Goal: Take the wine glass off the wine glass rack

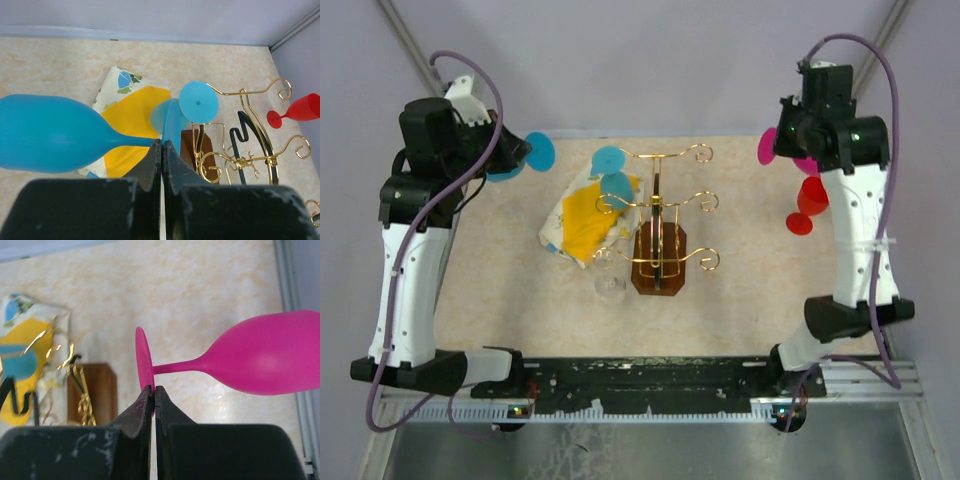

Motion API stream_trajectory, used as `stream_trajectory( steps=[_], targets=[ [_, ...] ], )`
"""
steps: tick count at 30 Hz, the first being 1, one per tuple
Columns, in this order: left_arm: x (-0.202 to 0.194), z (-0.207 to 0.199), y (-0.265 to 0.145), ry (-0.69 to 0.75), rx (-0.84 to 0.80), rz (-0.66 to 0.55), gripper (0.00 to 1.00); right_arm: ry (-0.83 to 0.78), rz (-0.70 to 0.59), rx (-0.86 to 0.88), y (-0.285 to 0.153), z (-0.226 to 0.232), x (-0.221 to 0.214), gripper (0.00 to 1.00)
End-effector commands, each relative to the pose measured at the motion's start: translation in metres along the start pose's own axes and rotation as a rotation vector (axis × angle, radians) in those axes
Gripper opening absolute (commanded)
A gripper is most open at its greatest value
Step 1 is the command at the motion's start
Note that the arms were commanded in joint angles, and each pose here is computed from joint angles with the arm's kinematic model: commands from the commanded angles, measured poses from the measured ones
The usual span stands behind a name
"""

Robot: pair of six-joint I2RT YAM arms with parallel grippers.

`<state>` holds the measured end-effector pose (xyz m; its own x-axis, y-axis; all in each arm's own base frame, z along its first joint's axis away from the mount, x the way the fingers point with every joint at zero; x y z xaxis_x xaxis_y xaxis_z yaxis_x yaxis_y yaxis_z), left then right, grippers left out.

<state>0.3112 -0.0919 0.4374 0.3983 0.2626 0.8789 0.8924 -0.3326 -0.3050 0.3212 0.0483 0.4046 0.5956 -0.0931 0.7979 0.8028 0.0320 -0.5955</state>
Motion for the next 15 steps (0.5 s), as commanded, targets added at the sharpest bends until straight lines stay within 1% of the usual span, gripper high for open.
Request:
stream_trajectory(
  steps=[1, 3, 5, 6, 8, 11, 15],
  targets=[
    [0.015, -0.004, -0.006, 0.016, -0.041, -0.062, 0.00, -0.050, -0.072, -0.224, 0.049, -0.022, 0.040, 0.00],
    [0.013, -0.002, -0.004, 0.012, -0.043, -0.055, 0.00, -0.072, -0.052, -0.308, 0.079, -0.029, 0.047, 0.00],
    [0.011, 0.000, -0.004, 0.010, -0.045, -0.047, 0.00, -0.092, -0.050, -0.396, 0.099, -0.039, 0.052, 0.00],
    [0.013, -0.001, -0.003, 0.012, -0.052, -0.061, 0.00, -0.109, -0.041, -0.441, 0.109, -0.044, 0.052, 0.00],
    [0.010, 0.000, -0.001, 0.004, -0.065, -0.058, 0.00, -0.135, -0.034, -0.595, 0.125, -0.062, 0.051, 0.00],
    [-0.003, 0.001, 0.006, -0.027, -0.101, -0.044, 0.00, -0.186, -0.066, -0.755, 0.141, -0.077, 0.061, 0.00],
    [-0.017, 0.001, 0.010, -0.070, -0.141, -0.026, 0.00, -0.243, -0.105, -0.908, 0.155, -0.089, 0.070, 0.00]
  ],
)
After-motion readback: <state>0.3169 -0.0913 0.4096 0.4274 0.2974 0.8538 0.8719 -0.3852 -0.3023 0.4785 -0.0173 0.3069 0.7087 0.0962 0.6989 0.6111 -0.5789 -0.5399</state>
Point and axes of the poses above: each gripper's point midway between its finger pads, its own y axis out along the fingers, its own z axis along the line the jaws close on, x = y × z, the point moved 3 cm from there along -y, back along the fingers, and after that the axes turned 3 degrees about -y, right-handed, at the moved point
